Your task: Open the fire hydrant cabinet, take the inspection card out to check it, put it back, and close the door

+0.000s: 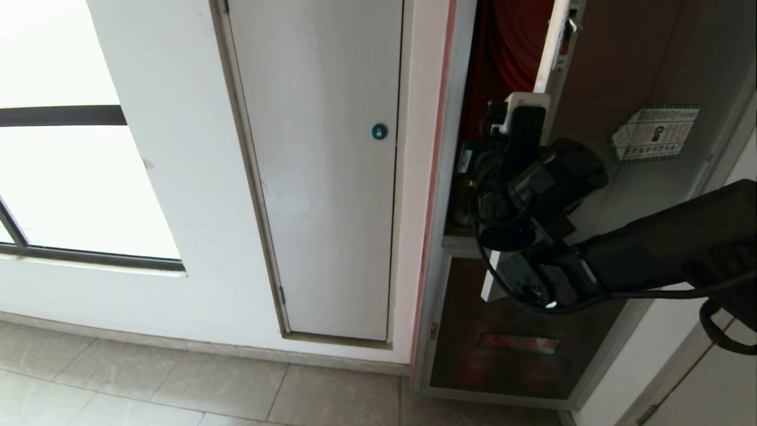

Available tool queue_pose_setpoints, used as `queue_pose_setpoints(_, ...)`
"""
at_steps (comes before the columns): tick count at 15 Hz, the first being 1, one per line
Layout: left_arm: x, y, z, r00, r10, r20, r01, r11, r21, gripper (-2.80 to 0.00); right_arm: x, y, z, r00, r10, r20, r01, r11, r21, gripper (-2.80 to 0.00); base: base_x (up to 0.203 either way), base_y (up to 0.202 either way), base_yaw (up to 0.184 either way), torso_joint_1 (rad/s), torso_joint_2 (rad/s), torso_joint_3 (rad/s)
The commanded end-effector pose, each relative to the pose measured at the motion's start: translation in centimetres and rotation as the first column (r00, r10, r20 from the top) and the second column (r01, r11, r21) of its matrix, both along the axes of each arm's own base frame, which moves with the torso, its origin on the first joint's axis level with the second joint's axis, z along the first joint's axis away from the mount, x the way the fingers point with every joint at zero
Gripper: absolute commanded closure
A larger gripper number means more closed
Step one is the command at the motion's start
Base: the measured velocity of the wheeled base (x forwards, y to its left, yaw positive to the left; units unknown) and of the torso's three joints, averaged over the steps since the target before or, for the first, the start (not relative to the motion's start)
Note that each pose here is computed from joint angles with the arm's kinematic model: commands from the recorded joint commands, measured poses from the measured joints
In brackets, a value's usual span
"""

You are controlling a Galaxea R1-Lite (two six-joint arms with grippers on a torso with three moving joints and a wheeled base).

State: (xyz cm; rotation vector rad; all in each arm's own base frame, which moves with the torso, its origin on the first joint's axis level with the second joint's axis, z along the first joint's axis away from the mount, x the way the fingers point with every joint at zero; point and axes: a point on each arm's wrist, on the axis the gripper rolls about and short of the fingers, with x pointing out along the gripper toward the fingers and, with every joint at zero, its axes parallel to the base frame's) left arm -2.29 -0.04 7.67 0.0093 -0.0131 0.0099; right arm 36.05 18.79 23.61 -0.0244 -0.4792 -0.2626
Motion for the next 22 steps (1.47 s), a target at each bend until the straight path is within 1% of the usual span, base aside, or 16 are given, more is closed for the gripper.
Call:
queue_pose_setpoints(1, 0.0, 0.0, -0.2, 1.000, 0.001, -0.006, -0.001, 1.000, -0.001, 0.00, 0.8, 0.0, -0.3, 1.000, -0.014, 0.008, 0.014, 1.000, 0.006, 0.00, 0.000, 0.000, 0.000, 0.000, 0.00, 0.000)
queue_pose_setpoints(4, 0.0, 0.0, -0.2, 1.000, 0.001, -0.006, -0.001, 1.000, 0.000, 0.00, 1.7, 0.2, 1.2, 0.997, -0.034, 0.066, 0.031, 0.998, 0.047, 0.00, 0.000, 0.000, 0.000, 0.000, 0.00, 0.000)
queue_pose_setpoints(8, 0.0, 0.0, -0.2, 1.000, 0.001, -0.006, -0.001, 1.000, 0.000, 0.00, 2.7, -0.8, 1.4, 0.995, -0.070, 0.065, 0.067, 0.997, 0.046, 0.00, 0.000, 0.000, 0.000, 0.000, 0.00, 0.000)
queue_pose_setpoints(10, 0.0, 0.0, -0.2, 1.000, 0.001, -0.006, -0.001, 1.000, 0.000, 0.00, 3.4, -2.2, 1.3, 0.993, -0.102, 0.067, 0.099, 0.994, 0.044, 0.00, 0.000, 0.000, 0.000, 0.000, 0.00, 0.000)
queue_pose_setpoints(13, 0.0, 0.0, -0.2, 1.000, 0.001, -0.006, -0.001, 1.000, 0.000, 0.00, 2.9, -2.6, 1.9, 0.990, -0.110, 0.091, 0.104, 0.993, 0.060, 0.00, 0.000, 0.000, 0.000, 0.000, 0.00, 0.000)
queue_pose_setpoints(17, 0.0, 0.0, -0.2, 1.000, 0.001, -0.006, -0.001, 1.000, 0.000, 0.00, 2.4, -2.8, 2.5, 0.989, -0.112, 0.100, 0.106, 0.992, 0.070, 0.00, 0.000, 0.000, 0.000, 0.000, 0.00, 0.000)
queue_pose_setpoints(20, 0.1, 0.0, -0.2, 1.000, 0.001, -0.007, -0.001, 1.000, 0.000, 0.00, 1.9, -3.1, 2.0, 0.991, -0.112, 0.075, 0.108, 0.993, 0.055, 0.00, 0.000, 0.000, 0.000, 0.000, 0.00, 0.000)
queue_pose_setpoints(22, 0.0, 0.0, -0.2, 1.000, 0.001, -0.006, -0.001, 1.000, 0.000, 0.00, 1.5, -3.3, 2.1, 0.991, -0.112, 0.077, 0.108, 0.993, 0.057, 0.00, 0.000, 0.000, 0.000, 0.000, 0.00, 0.000)
